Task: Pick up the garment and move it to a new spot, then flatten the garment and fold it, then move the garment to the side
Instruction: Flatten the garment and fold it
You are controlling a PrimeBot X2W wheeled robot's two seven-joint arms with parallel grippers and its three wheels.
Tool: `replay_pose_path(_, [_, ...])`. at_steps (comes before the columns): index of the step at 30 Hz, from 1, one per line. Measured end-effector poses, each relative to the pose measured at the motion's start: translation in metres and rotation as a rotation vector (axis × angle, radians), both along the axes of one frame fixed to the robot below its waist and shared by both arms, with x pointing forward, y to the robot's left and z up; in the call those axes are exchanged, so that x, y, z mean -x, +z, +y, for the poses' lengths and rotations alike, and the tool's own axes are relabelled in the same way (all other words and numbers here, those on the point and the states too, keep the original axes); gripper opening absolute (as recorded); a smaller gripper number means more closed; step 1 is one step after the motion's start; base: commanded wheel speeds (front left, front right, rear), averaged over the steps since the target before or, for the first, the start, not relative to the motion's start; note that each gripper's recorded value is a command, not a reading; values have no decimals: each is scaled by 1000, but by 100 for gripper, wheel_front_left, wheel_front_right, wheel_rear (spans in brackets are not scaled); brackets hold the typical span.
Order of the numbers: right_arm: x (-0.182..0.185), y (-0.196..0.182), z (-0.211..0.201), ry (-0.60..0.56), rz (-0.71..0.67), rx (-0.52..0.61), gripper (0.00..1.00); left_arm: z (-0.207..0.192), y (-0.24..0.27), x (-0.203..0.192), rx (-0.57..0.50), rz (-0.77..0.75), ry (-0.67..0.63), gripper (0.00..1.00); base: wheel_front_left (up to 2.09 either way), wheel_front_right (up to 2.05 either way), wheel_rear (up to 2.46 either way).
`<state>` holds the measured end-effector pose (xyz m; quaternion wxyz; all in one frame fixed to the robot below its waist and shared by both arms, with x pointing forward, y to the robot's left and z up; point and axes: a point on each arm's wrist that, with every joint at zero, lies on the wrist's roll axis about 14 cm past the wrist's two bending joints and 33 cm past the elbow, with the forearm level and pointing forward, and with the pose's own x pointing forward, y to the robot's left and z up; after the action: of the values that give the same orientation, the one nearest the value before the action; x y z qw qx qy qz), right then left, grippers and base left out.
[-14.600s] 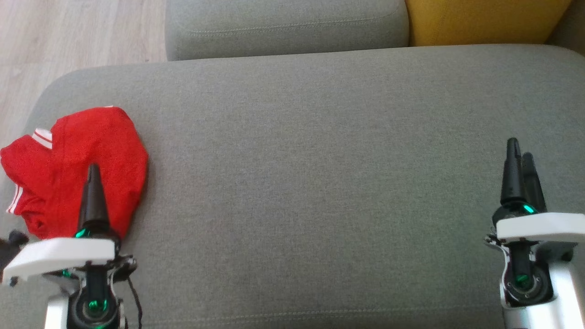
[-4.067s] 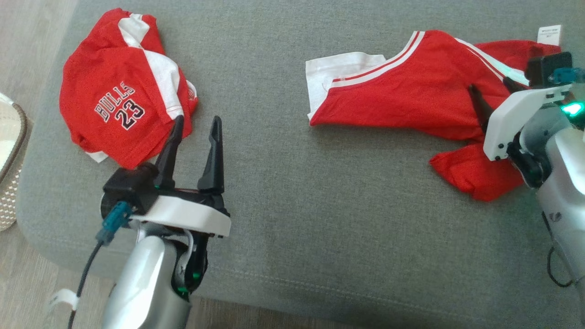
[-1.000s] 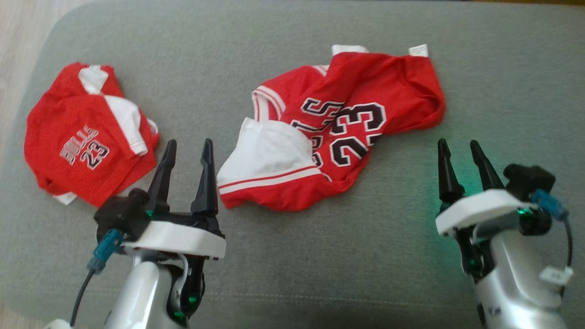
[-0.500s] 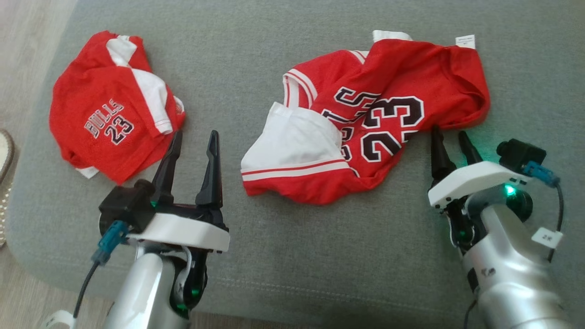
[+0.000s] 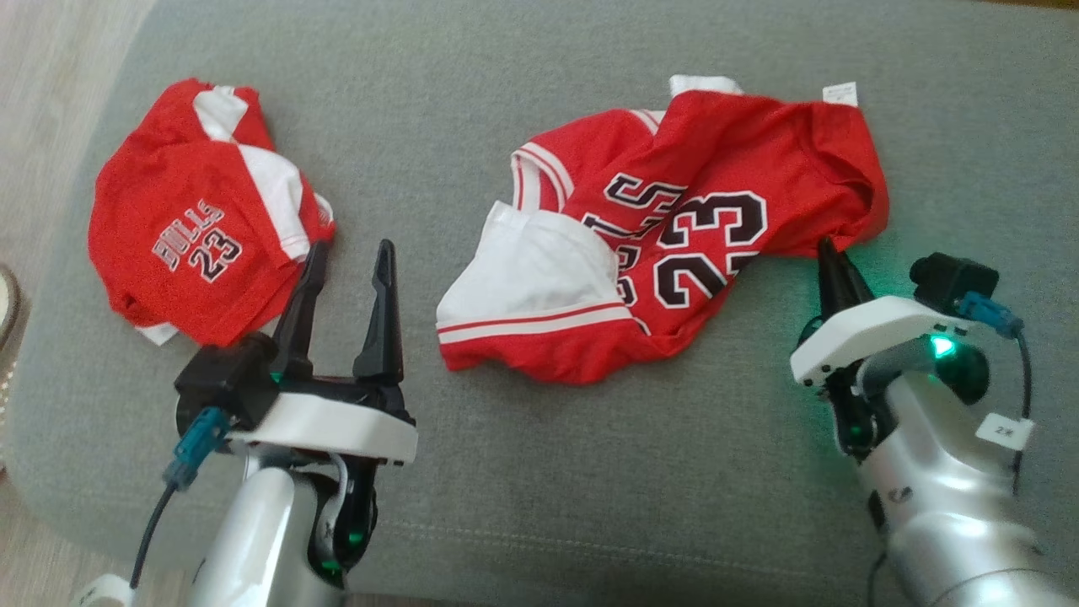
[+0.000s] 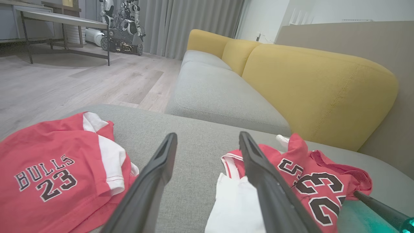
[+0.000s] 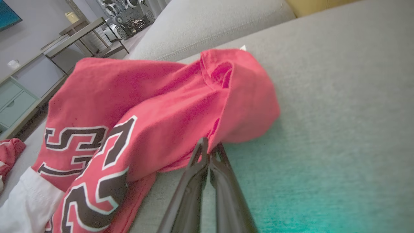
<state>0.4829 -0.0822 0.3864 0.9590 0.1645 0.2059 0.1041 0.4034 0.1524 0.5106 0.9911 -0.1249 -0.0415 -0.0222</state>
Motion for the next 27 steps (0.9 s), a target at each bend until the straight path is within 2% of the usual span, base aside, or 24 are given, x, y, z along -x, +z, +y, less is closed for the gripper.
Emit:
replay_pose_path(5, [-5,23,-31,31,-88,143,0,-8,8,2,6,-23,-21,100,0,0,0])
replay_pose_path(10, [-12,60,-69,104,-184,380,0,-15,18,8,13,-48,-37,100,0,0,0])
replay_pose_path(15, [-11,92,-104,183,-191,622,0,-22,22,18,33,-58,-50,100,0,0,0])
replay_pose_path(18, [-9,109,-122,215,-160,726,0,-23,28,21,39,-72,-48,100,0,0,0])
replay_pose_path(22, [-3,124,-141,242,-69,797,0,-20,31,24,46,-77,-35,100,0,0,0])
replay_pose_path(27, [8,116,-144,292,50,776,0,-18,22,25,50,-50,-25,100,0,0,0])
